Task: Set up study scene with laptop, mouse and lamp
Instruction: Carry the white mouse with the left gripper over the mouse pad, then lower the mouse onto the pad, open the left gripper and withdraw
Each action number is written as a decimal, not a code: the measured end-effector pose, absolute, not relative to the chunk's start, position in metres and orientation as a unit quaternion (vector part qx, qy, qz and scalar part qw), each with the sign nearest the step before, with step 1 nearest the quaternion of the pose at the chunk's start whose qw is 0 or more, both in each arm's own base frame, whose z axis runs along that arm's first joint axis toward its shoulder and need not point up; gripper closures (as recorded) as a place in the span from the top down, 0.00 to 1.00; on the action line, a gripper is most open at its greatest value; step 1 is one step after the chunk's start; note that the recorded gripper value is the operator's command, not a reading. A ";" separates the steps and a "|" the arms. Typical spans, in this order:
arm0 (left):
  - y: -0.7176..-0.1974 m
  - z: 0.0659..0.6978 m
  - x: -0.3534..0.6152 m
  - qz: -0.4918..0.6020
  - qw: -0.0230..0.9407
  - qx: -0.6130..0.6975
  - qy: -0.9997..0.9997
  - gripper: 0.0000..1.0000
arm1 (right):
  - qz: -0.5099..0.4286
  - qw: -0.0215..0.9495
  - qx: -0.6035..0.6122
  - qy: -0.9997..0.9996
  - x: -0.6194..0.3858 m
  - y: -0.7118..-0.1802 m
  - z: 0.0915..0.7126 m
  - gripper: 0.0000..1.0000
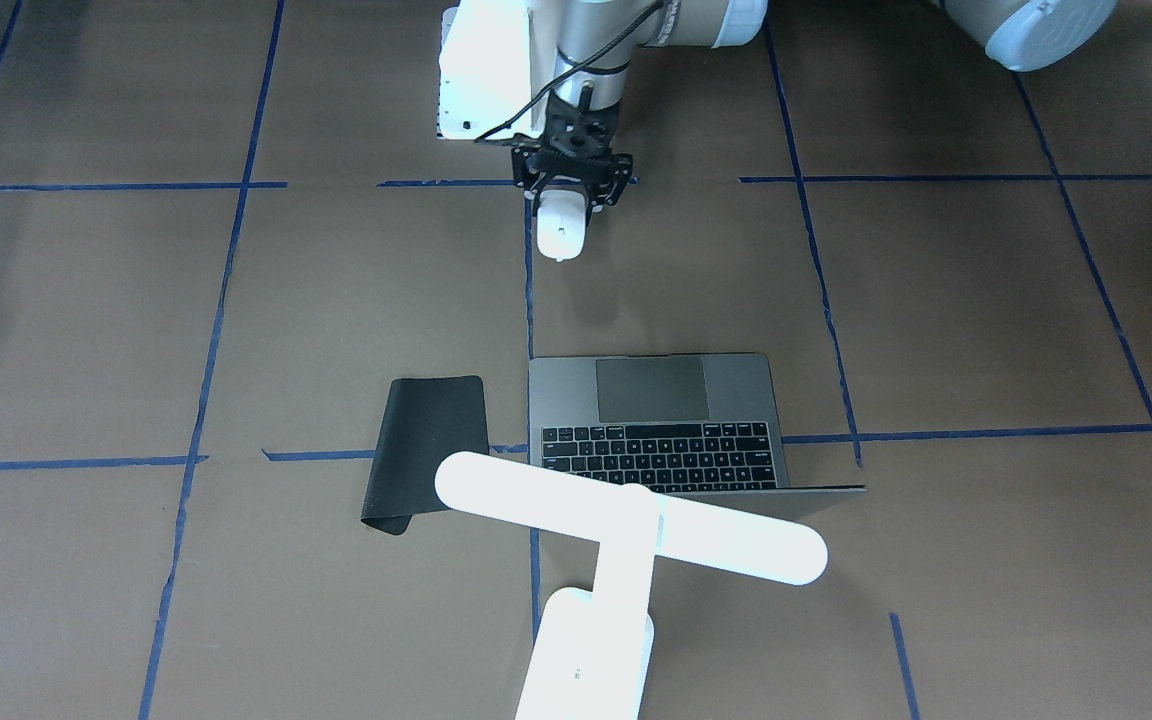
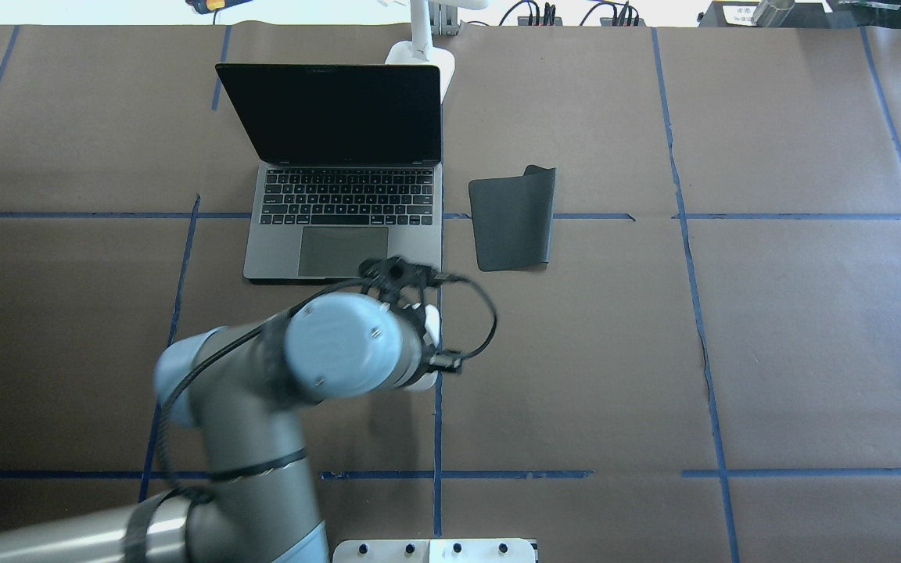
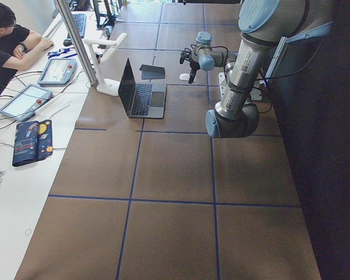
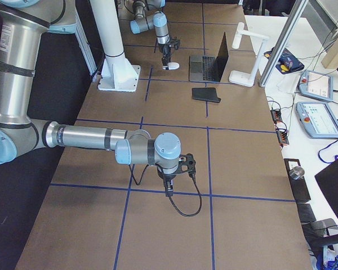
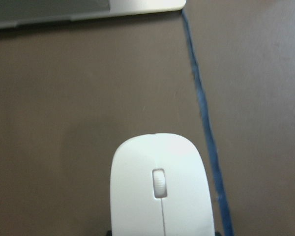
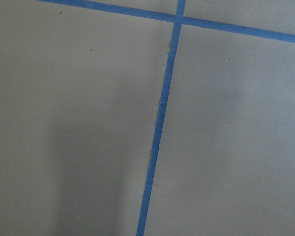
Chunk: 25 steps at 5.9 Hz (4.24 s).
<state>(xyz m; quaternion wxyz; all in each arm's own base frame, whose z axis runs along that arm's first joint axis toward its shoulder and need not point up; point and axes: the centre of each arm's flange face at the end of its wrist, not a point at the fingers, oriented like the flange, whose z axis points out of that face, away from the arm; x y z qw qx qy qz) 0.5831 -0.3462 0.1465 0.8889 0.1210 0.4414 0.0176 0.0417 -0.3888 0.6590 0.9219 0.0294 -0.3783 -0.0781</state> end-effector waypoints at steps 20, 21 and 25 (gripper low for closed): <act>-0.429 0.237 0.396 0.118 0.902 0.104 0.403 1.00 | -0.075 0.923 0.024 -0.377 0.041 -0.390 0.664 1.00; -0.434 0.270 0.359 0.141 0.904 0.109 0.389 1.00 | -0.075 0.923 0.024 -0.377 0.041 -0.390 0.664 1.00; -0.464 0.430 0.138 0.192 0.905 0.089 0.369 1.00 | -0.075 0.923 0.024 -0.377 0.041 -0.390 0.664 1.00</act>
